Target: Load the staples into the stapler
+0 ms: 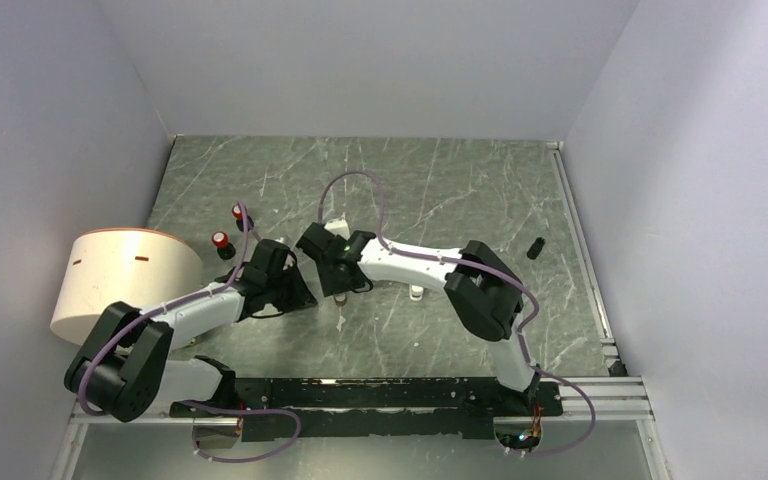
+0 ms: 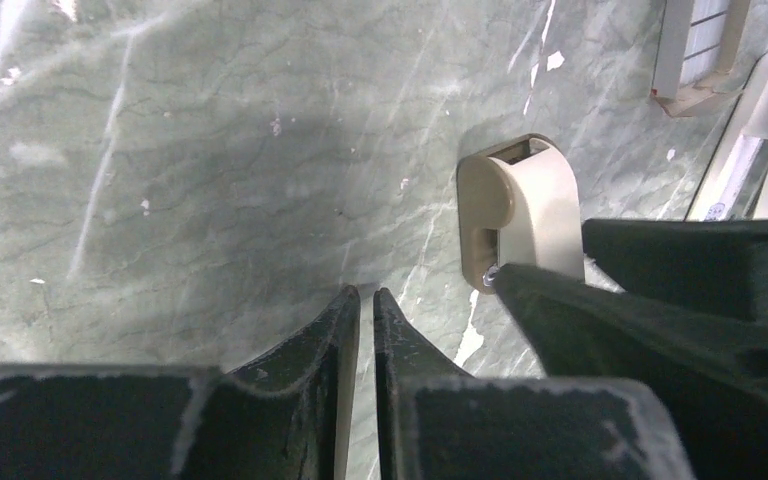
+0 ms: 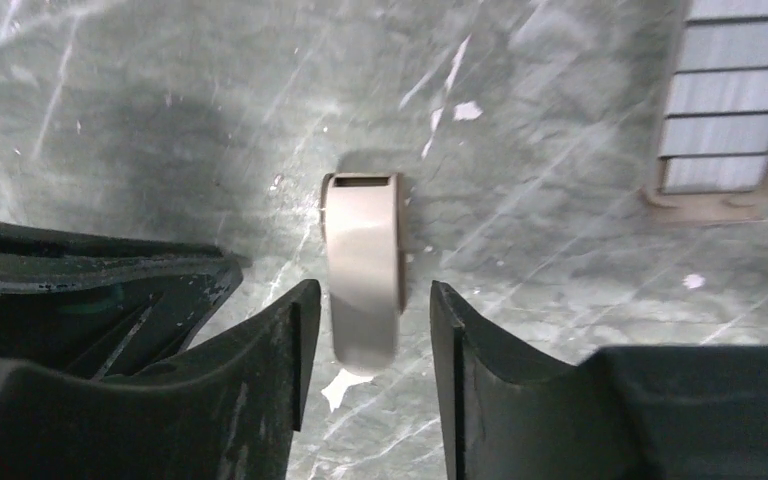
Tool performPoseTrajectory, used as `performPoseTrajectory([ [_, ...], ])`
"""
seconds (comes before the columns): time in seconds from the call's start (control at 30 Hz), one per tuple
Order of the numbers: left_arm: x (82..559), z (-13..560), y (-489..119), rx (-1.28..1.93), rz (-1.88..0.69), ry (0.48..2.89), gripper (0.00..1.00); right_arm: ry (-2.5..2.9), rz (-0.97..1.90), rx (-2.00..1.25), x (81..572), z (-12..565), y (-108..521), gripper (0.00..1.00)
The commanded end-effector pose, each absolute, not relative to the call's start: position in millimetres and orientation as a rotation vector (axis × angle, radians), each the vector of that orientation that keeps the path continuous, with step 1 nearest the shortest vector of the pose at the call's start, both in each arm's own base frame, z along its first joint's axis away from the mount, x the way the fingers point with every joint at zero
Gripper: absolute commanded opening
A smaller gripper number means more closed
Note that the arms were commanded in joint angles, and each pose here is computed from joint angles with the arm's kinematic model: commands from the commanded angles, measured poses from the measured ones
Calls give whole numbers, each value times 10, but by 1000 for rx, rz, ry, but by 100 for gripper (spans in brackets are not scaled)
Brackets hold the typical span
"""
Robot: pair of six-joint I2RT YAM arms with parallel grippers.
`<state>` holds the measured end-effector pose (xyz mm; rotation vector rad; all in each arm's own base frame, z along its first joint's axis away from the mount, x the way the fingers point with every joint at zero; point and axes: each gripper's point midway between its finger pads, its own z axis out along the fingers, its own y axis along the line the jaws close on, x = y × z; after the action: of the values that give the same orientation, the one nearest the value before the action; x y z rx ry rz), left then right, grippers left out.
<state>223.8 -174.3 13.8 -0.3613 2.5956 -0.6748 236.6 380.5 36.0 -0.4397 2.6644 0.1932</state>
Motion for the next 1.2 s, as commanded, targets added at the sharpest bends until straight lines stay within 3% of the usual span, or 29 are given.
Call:
performPoseTrajectory([
  [0.0, 2308, 201, -1663, -381, -623, 2566, 17, 2594, 229, -375, 2551, 656, 3771, 51],
  [0.2, 2315, 245, -1632, -404, -613, 2549, 19, 2565, 261, -341, 2543, 831, 3648, 59],
  [0.37, 2335, 387, -1668, -388, -652, 2517, 23, 2508, 231, -156, 2732, 1110, 3107, 60],
  [0.47, 2358, 531, -1705, -339, -687, 2483, 33, 2446, 169, 12, 2926, 1344, 2490, 60],
  [0.53, 2388, 630, -1690, -318, -680, 2456, 47, 2415, 69, 117, 3079, 1385, 1949, 63],
  [0.67, 2468, 908, -1741, -226, -705, 2393, 62, 2415, -109, 257, 3236, 1340, 1068, 71],
  [0.87, 2609, 1171, -1859, -133, -736, 2360, 80, 2449, -239, 387, 3291, 1070, 452, 76],
  [1.03, 2671, 1237, -2004, -97, -794, 2368, 89, 2494, -181, 439, 3339, 897, 397, 73],
  [1.17, 2655, 1281, -2168, -43, -886, 2370, 83, 2525, -198, 454, 3306, 801, 377, 69],
])
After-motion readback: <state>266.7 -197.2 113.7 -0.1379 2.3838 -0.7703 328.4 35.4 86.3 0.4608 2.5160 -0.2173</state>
